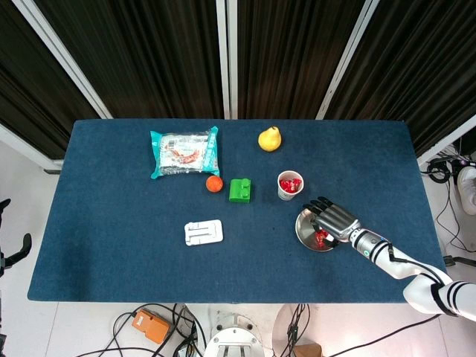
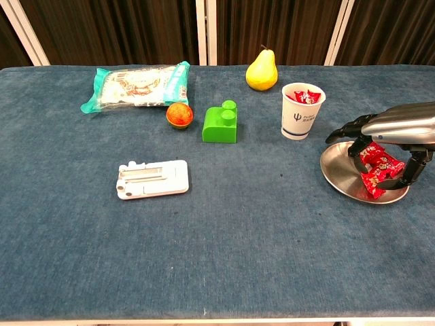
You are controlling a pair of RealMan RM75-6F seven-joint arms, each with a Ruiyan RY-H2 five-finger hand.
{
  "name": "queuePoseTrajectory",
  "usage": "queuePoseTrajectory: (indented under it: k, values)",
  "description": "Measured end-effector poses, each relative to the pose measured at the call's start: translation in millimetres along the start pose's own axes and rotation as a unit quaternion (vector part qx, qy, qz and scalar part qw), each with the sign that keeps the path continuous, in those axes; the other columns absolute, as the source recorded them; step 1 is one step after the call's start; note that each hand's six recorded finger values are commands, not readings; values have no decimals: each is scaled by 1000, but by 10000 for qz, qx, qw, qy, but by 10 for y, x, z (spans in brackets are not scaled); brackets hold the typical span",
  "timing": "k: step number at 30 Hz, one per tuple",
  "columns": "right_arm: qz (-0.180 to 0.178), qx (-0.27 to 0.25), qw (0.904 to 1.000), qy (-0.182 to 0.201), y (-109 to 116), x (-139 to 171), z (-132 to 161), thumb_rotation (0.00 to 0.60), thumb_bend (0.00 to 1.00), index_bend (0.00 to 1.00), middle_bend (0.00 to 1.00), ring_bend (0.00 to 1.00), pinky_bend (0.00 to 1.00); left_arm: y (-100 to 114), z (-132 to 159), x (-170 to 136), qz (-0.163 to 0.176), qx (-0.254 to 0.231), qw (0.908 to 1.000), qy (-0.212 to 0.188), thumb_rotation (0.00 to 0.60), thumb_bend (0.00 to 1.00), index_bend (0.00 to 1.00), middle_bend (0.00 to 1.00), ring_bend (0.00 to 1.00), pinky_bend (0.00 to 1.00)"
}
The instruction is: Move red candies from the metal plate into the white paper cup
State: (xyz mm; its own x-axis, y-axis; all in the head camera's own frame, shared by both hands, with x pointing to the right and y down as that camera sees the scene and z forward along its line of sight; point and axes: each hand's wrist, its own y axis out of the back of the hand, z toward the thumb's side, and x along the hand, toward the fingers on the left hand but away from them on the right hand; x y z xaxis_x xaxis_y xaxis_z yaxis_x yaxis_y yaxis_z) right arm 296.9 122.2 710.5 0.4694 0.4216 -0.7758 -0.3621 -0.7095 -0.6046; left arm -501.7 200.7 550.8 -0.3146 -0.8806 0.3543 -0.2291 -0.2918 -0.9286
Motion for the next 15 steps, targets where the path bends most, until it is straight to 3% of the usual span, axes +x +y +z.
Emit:
queuePoseTrajectory:
  k: [7, 15]
  values:
    - [-302, -39, 9995, -6, 164, 56, -15, 600, 613, 646, 95, 0, 0, 0, 2, 0, 1, -6, 10000, -4, 600, 348, 119, 0, 0, 0]
    - [-1029, -228, 9944, -17, 613, 321, -41, 600, 612, 645, 95, 0, 0, 0, 10, -3, 7, -11, 10000, -20, 600, 348, 119, 0, 0, 0]
